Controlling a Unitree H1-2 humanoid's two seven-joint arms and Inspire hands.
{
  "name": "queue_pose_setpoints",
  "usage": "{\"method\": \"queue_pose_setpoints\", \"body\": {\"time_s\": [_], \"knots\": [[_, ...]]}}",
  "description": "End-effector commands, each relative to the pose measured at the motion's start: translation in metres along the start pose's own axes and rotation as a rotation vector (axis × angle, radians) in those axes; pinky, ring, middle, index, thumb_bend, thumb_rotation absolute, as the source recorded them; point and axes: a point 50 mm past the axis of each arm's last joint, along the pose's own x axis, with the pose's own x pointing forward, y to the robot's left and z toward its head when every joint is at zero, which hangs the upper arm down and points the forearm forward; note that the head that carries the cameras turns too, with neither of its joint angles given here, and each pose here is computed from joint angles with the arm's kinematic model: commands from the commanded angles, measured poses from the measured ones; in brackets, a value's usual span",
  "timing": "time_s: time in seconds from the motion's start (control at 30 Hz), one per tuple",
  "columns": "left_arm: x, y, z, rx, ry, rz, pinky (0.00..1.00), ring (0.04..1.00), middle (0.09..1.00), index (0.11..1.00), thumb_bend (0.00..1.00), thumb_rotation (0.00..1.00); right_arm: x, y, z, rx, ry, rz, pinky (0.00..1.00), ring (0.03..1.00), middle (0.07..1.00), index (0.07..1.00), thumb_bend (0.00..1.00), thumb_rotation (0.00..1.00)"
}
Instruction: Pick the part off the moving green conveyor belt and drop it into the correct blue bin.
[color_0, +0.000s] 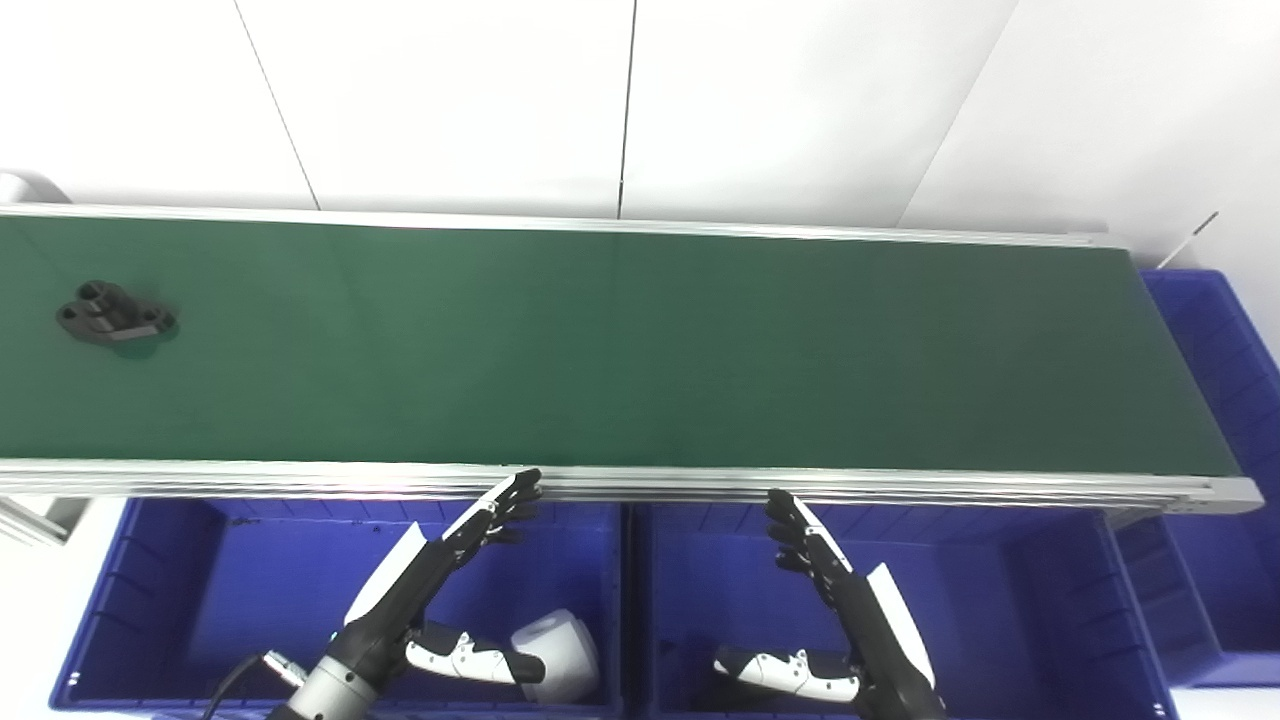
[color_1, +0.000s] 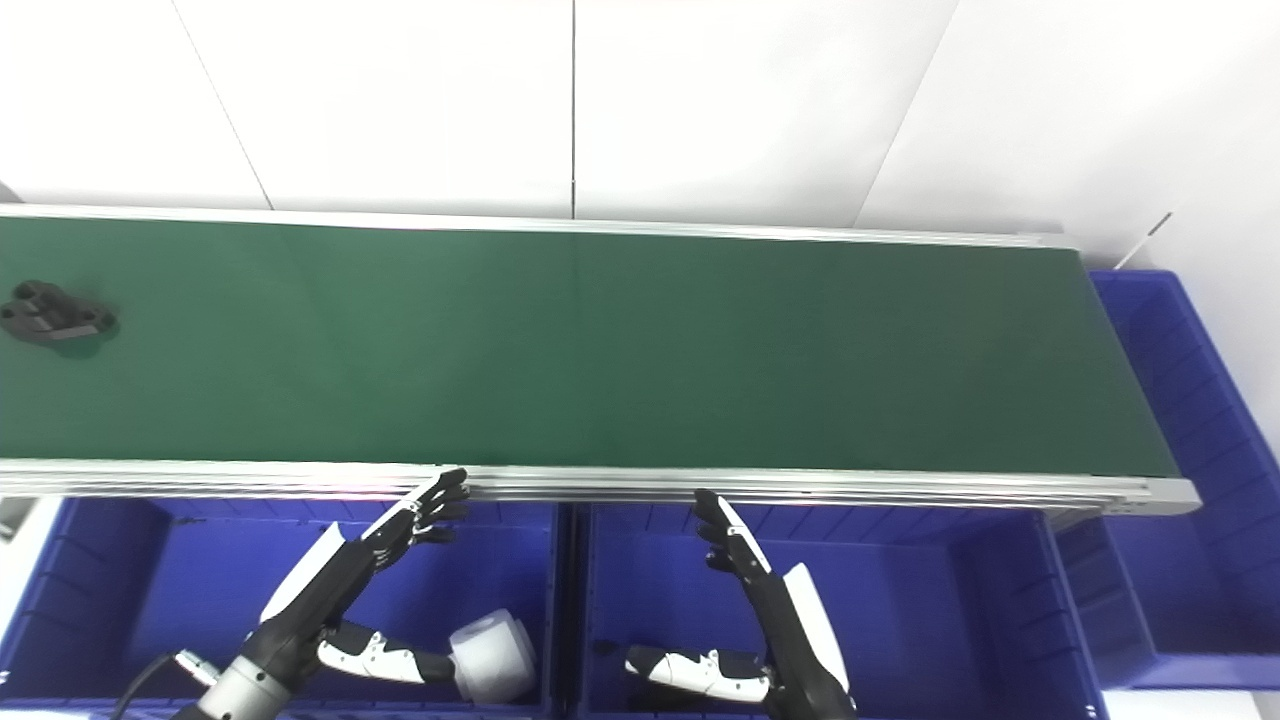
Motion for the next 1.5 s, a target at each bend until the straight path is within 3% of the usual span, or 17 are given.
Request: {"method": "queue_pose_setpoints", "body": {"time_s": [0.0,0.93,1.13,1.47], "knots": [[0.003,0.008,0.007,0.019,-0.053,0.016,0.80,0.878,0.925,0.947,0.88,0.46,0.001,-0.003,0.009,0.006,-0.057,-0.004,0.83,0.898,0.926,0.952,0.92,0.38],[0.003,0.007,0.008,0.016,-0.058,0.020,0.79,0.874,0.921,0.943,0.88,0.45,0.001,-0.003,0.010,0.014,-0.060,-0.006,0.84,0.892,0.920,0.948,0.93,0.37],[0.004,-0.001,0.007,0.008,-0.055,0.010,0.80,0.881,0.926,0.935,0.88,0.45,-0.003,-0.009,0.004,-0.022,-0.066,-0.007,0.83,0.891,0.921,0.951,0.93,0.42],[0.007,-0.018,0.005,0.031,-0.043,0.022,0.79,0.888,0.927,0.939,0.90,0.45,-0.008,-0.015,-0.009,-0.022,-0.079,-0.010,0.82,0.898,0.931,0.950,0.93,0.38]]}}
